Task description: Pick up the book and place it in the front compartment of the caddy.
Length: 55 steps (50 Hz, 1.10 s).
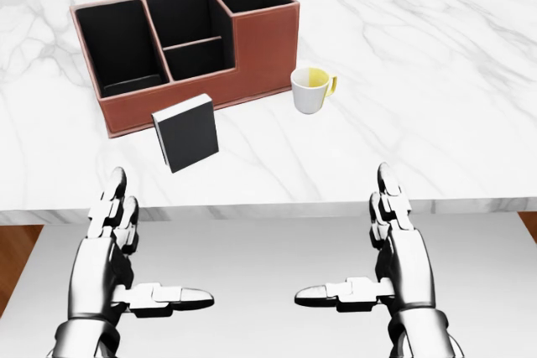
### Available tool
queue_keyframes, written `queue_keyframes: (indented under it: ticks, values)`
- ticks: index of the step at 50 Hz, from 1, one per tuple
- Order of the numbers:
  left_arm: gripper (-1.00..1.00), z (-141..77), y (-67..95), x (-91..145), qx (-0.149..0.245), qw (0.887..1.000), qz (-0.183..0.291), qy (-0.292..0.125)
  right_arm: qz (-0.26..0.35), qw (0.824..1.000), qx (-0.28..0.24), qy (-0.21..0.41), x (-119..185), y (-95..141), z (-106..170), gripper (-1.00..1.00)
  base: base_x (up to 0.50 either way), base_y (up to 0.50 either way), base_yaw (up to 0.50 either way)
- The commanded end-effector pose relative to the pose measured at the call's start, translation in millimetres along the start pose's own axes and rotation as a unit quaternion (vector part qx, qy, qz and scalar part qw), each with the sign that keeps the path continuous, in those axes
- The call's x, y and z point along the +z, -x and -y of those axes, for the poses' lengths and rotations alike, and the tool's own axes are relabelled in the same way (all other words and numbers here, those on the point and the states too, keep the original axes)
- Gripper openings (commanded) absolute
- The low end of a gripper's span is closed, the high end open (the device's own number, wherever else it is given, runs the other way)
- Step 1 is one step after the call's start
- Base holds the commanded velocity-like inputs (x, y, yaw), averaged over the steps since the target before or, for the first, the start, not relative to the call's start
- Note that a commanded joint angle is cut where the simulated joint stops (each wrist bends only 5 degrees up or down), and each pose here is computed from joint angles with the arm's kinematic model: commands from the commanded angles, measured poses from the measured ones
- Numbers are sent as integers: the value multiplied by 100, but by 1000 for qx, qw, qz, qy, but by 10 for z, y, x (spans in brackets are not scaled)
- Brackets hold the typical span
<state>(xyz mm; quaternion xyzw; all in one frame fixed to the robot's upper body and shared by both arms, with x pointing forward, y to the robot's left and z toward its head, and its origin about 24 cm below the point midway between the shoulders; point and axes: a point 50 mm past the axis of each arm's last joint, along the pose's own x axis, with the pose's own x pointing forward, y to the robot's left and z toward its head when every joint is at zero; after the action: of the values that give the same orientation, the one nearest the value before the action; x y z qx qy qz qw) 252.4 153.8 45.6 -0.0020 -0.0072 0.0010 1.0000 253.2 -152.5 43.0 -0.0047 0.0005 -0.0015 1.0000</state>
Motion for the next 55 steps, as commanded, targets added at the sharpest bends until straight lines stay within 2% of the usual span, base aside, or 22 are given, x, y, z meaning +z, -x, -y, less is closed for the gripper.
queue_keyframes:
  ticks: [1, 9, 21, 29, 42, 44, 46, 49, 55]
  values:
    - [100, -92, 36, 141, 3, 1000, 23, 4, 10, 1000, -6, 14, 124, 37, 57, 100, 0, 0, 0]
    - [100, -111, 91, 291, 6, 999, 39, 11, 64, 998, -5, 20, 399, 144, 77, 100, 0, 0, 0]
    - [100, -109, 252, 659, 4, 993, 119, 5, 145, 989, -12, 27, 773, 332, 138, 100, 0, 0, 0]
    - [100, -108, 331, 782, 6, 989, 146, 8, 194, 981, -18, 12, 988, 457, 180, 100, 0, 0, 0]
    - [100, -137, 325, 801, 17, 988, 150, 10, 182, 983, -22, 8, 936, 429, 206, 100, 0, 0, 0]
    - [100, -143, 299, 669, 17, 992, 121, 12, 186, 982, -23, 6, 953, 432, 208, 100, 0, 0, 0]
    - [100, -143, 289, 624, 18, 994, 111, 11, 184, 982, -27, 12, 947, 420, 216, 100, 0, 0, 0]
    - [100, -147, 306, 776, 21, 989, 145, 9, 155, 986, -27, 54, 831, 383, 192, 100, 0, 0, 0]
    - [100, -154, 317, 811, 22, 988, 152, 9, 170, 984, -34, 40, 892, 409, 214, 100, 0, 0, 0]
